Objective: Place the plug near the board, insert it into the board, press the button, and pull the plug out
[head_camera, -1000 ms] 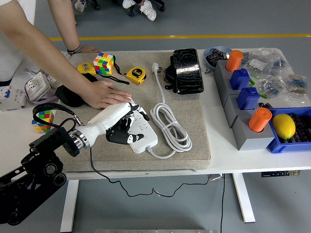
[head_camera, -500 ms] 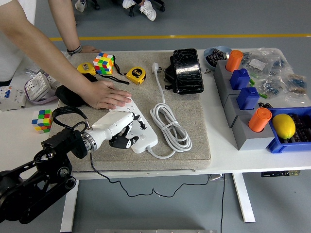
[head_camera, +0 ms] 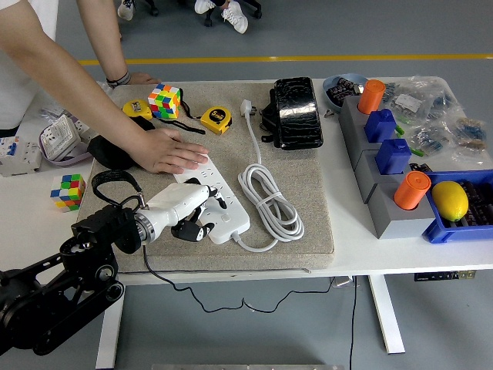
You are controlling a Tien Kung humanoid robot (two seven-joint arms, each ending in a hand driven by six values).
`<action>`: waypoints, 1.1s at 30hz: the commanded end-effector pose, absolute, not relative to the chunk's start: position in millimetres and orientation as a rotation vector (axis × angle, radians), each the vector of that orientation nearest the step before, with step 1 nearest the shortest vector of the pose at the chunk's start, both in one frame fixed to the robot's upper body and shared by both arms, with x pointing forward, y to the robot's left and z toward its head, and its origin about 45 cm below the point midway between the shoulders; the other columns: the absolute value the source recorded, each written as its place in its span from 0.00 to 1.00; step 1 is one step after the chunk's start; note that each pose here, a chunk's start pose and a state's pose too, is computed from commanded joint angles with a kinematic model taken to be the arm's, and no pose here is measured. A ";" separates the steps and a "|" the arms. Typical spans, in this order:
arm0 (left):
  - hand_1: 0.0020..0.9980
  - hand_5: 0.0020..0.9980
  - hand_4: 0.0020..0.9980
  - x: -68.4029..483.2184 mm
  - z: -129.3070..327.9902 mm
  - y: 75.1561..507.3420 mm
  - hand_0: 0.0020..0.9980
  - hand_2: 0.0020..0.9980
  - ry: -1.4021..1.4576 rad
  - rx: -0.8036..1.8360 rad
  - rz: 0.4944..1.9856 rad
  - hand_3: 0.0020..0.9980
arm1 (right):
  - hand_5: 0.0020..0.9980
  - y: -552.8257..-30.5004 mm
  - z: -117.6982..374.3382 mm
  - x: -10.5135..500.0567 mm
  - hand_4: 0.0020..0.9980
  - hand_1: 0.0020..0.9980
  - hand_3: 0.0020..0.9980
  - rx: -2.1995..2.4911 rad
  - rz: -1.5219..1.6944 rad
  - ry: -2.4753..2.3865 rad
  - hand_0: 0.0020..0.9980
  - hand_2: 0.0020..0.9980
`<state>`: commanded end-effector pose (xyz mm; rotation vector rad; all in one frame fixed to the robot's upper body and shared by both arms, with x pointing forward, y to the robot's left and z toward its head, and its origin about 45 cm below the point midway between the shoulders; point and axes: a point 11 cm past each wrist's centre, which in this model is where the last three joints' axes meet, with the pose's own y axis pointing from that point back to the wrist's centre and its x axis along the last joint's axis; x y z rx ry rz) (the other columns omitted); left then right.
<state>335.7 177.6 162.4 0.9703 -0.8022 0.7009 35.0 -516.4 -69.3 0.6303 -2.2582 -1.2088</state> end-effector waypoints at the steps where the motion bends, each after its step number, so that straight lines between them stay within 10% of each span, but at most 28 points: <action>1: 0.02 0.00 0.62 335.4 162.6 177.4 0.05 0.11 -0.799 0.970 0.699 0.68 | 0.37 -516.3 -69.3 35.0 0.84 0.55 0.51 0.630 -1.209 -2.258 0.48 0.54; 33: 0.02 0.00 0.61 332.0 164.7 172.0 0.05 0.11 -0.775 0.981 0.686 0.67 | 0.36 -516.5 -69.0 36.5 0.83 0.55 0.51 0.633 -1.208 -2.263 0.49 0.54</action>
